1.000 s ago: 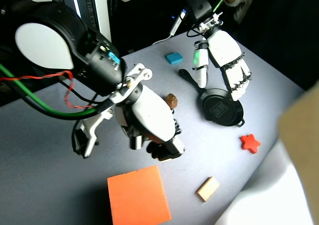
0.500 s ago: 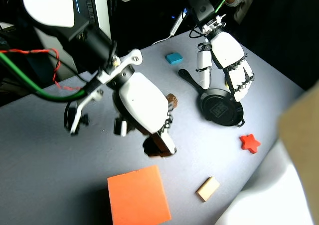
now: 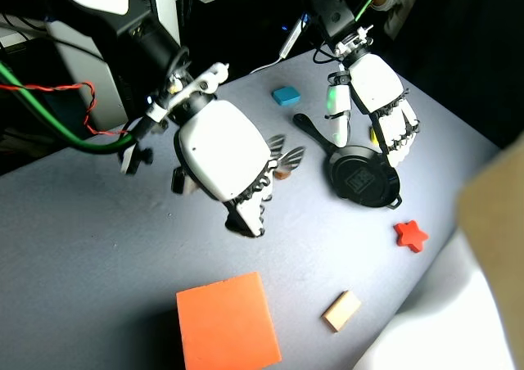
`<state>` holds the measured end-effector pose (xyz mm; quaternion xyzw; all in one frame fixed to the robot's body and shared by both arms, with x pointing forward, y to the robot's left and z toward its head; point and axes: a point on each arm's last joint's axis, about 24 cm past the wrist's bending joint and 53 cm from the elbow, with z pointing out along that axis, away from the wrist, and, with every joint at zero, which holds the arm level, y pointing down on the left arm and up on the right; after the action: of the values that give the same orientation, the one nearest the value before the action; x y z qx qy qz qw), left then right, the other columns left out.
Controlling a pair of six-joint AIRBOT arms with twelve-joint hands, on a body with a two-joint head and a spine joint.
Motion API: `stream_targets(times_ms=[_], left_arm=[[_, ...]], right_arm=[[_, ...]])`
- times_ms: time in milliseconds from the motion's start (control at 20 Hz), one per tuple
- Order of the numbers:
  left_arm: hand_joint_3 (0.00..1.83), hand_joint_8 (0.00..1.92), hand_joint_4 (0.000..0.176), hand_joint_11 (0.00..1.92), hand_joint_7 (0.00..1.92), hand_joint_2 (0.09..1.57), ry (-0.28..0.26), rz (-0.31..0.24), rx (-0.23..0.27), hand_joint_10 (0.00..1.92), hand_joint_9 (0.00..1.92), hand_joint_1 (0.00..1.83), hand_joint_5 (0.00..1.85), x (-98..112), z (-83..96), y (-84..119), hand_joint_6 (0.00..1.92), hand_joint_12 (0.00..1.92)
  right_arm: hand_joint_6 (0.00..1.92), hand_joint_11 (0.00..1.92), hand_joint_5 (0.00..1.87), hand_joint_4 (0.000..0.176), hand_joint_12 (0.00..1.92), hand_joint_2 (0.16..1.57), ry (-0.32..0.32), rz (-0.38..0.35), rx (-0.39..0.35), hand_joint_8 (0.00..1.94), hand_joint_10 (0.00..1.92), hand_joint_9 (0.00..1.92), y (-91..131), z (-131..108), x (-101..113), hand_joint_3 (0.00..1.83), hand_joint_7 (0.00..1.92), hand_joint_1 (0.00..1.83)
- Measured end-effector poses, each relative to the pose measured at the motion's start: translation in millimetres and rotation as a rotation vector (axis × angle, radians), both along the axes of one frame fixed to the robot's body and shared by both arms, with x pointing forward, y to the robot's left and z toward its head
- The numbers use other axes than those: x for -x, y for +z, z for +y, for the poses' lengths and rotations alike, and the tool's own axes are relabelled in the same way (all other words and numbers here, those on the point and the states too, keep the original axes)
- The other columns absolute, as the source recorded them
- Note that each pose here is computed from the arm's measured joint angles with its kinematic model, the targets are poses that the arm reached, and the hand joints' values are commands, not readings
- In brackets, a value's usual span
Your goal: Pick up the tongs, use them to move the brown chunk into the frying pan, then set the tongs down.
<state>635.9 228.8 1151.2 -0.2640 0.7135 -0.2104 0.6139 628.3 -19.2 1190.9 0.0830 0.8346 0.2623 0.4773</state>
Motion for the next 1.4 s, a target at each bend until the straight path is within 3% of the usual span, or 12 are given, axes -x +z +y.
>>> stream_targets(times_ms=[100, 150, 200, 250, 300, 350, 450, 650, 800, 1400], left_arm=[[0.0, 0.0, 0.021, 0.0, 0.25, 1.3, -0.001, 0.0, 0.001, 0.0, 0.25, 0.07, 0.21, 0, -0.3, 0, 0.0, 0.77], [0.0, 0.0, 0.017, 0.0, 0.26, 1.31, 0.0, -0.001, 0.002, 0.0, 0.25, 0.08, 0.21, 0, 0.0, 0, 0.0, 0.77], [0.0, 0.0, 0.019, 0.0, 0.26, 1.31, 0.001, 0.0, 0.003, 0.0, 0.26, 0.04, 0.2, 0, 0.2, 0, 0.0, 0.78], [0.0, 0.0, 0.019, 0.0, 0.26, 1.31, 0.0, 0.0, 0.002, 0.0, 0.26, 0.04, 0.2, 0, 0.0, 0, 0.0, 0.78], [0.0, 0.0, 0.021, 0.0, 0.26, 1.31, 0.0, 0.0, 0.002, 0.0, 0.25, 0.04, 0.21, 0, -0.1, 0, 0.0, 0.78], [0.0, 0.01, 0.022, 0.0, 0.27, 1.31, 0.0, 0.0, 0.003, 0.01, 0.27, 0.04, 0.23, 0, 0.0, 0, 0.01, 0.81], [0.0, 0.01, 0.018, 0.0, 0.28, 1.31, 0.001, 0.004, 0.001, 0.01, 0.28, 0.05, 0.25, 1, 0.7, -2, 0.01, 0.81], [0.0, 0.0, 0.015, 0.0, 0.28, 1.31, 0.003, 0.002, -0.005, 0.0, 0.28, 0.06, 0.25, 0, 3.1, -2, 0.01, 0.81], [0.0, 0.0, 0.025, 0.0, 0.27, 1.31, 0.006, 0.012, -0.009, 0.0, 0.27, 0.01, 0.24, 0, 5.2, -6, 0.0, 0.78], [0.0, 0.0, 0.018, 0.0, 0.27, 1.3, 0.025, 0.006, -0.025, 0.0, 0.27, 0.03, 0.27, -5, 16.0, -7, 0.0, 0.8]], right_arm=[[1.36, 0.16, 0.72, 0.0, 1.74, 1.25, -0.022, 0.02, -0.019, 0.47, 0.98, 0.51, -4, 1, 1, 0.01, 0.8, 1.08], [0.77, 0.15, 0.67, 0.0, 1.71, 1.21, -0.027, 0.035, -0.028, 0.48, 0.96, 0.5, -7, 3, 3, 0.0, 0.79, 1.01], [1.16, 0.21, 0.77, 0.0, 1.73, 1.21, -0.031, 0.049, -0.028, 0.5, 0.98, 0.55, -10, 4, 5, 0.0, 0.84, 1.08], [1.16, 0.21, 0.77, 0.0, 1.73, 1.21, -0.034, 0.064, -0.03, 0.5, 0.98, 0.55, -12, 5, 6, 0.0, 0.84, 1.08], [1.27, 0.23, 0.76, 0.0, 1.73, 1.22, -0.036, 0.075, -0.034, 0.51, 0.99, 0.55, -14, 7, 8, 0.0, 0.84, 1.09], [0.81, 0.23, 0.66, 0.0, 1.71, 1.18, -0.038, 0.101, -0.038, 0.53, 0.97, 0.56, -19, 9, 12, 0.0, 0.81, 1.02], [0.7, 0.23, 0.67, 0.0, 1.69, 1.18, -0.039, 0.125, -0.041, 0.51, 0.93, 0.56, -24, 13, 15, 0.0, 0.8, 1.0], [0.67, 0.23, 0.67, 0.0, 1.66, 1.17, -0.029, 0.13, -0.024, 0.49, 0.9, 0.57, -31, 17, 19, 0.0, 0.8, 0.99], [0.7, 0.15, 0.62, 0.0, 1.72, 1.16, -0.021, 0.146, -0.011, 0.51, 0.95, 0.5, -41, 21, 22, 0.0, 0.75, 1.0], [0.82, 0.01, 0.47, 0.0, 1.76, 1.2, -0.03, 0.16, 0.018, 0.57, 0.99, 0.37, -61, 20, 18, 0.0, 0.6, 0.97]])
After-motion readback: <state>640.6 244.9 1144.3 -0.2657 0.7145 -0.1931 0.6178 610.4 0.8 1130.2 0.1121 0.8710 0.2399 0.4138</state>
